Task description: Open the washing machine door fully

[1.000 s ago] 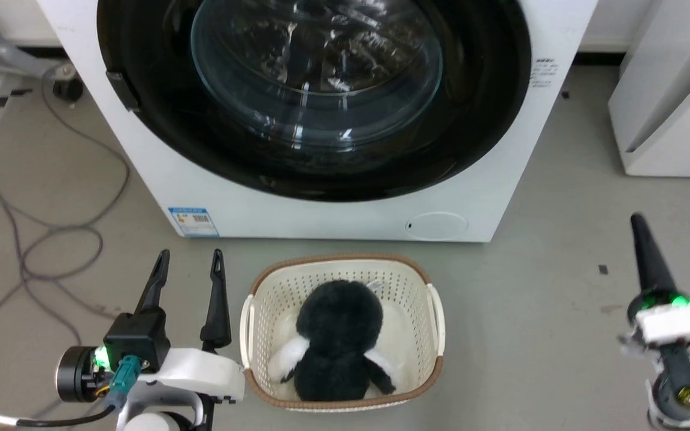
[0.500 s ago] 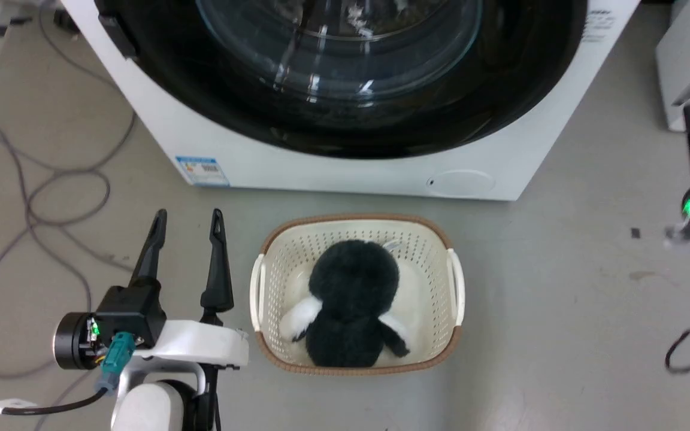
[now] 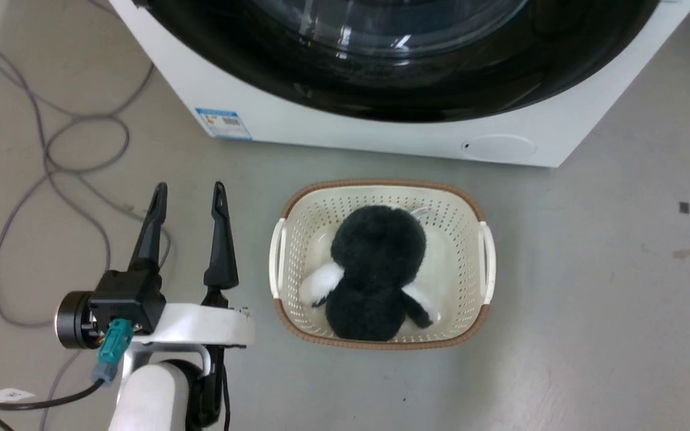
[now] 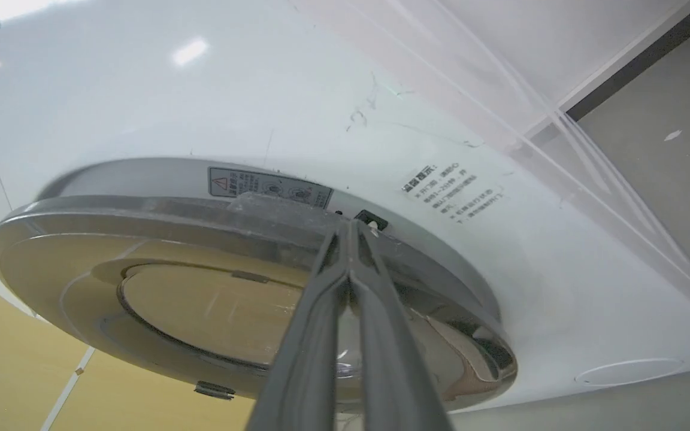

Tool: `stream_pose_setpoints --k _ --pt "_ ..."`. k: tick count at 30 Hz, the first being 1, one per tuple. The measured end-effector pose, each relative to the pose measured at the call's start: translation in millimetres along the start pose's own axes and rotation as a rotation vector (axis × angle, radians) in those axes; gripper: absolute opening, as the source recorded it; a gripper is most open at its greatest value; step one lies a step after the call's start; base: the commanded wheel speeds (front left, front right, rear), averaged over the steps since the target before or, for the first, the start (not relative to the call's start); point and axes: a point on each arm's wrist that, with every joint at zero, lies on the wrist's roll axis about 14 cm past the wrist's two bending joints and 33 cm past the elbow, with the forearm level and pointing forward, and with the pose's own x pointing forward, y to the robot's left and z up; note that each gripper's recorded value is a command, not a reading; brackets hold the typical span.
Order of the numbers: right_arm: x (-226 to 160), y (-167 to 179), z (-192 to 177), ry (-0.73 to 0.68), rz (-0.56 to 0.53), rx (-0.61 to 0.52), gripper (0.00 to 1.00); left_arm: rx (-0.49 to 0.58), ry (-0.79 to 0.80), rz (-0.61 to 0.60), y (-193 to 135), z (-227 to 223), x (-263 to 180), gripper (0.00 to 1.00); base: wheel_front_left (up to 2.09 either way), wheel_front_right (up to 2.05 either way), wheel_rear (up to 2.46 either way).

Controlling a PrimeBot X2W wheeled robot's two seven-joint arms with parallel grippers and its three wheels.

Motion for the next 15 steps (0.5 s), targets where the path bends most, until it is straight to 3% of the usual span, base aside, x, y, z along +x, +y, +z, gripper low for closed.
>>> stream_pose_setpoints --k 15 --pt "56 5 -26 0.148 0.016 0.069 0.0 -0.005 0.008 0.042 8 -13 11 1.0 0.0 0.0 0.0"
